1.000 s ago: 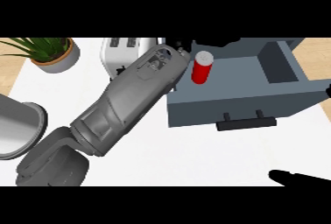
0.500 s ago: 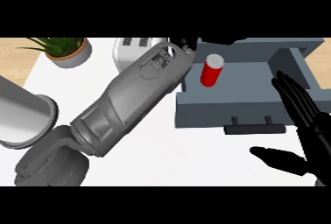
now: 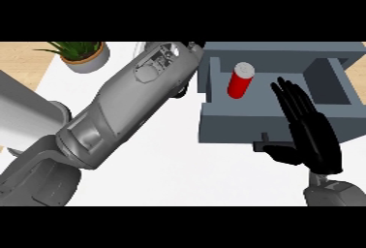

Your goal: Pick up the can, place it into the drawer and close the drawer

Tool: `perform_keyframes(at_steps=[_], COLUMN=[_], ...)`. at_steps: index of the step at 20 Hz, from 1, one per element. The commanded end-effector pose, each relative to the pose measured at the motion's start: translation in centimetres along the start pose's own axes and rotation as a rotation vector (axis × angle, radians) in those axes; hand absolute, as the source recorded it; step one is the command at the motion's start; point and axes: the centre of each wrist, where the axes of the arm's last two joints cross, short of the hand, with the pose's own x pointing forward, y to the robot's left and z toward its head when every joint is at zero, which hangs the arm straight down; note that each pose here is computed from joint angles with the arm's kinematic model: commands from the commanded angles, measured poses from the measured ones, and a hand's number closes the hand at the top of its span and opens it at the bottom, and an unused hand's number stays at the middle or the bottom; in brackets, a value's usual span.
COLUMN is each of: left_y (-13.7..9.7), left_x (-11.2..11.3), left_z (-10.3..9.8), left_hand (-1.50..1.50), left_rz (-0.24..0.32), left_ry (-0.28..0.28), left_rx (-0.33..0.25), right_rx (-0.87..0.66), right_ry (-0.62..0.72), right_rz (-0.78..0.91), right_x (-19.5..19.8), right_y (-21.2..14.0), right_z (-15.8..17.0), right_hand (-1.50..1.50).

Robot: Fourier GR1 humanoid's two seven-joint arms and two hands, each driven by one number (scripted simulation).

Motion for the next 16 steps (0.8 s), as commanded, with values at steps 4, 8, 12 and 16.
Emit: perform_keyframes(at_steps=[4,8,12,16], left_y=[3.4,5.2,6.9,8.5], left_x=[0.3,0.7,1.5,-1.1], left_z=[-0.1,-0.6,-0.1,0.2], left_hand=[-1.50,-1.50,-1.50,-1.50], left_rz=[-0.011,-0.027,0.001,-0.039], left_ry=[-0.004,-0.001,0.004,0.026], left_rx=[-0.009,0.006,-0.007,0.000], right_rx=[-0.008,-0.019,-0.011,-0.017], right_ry=[0.047,0.073,0.091,0.088], right_rz=[0.042,0.062,0.108,0.165], right_x=[-1.3,-2.9,-3.3,-4.9], right_y=[4.5,7.5,8.5,8.0], right_z=[-3.4,-3.0,-4.3,-6.3], right_hand=[-1.50,-1.50,-1.50,-1.50])
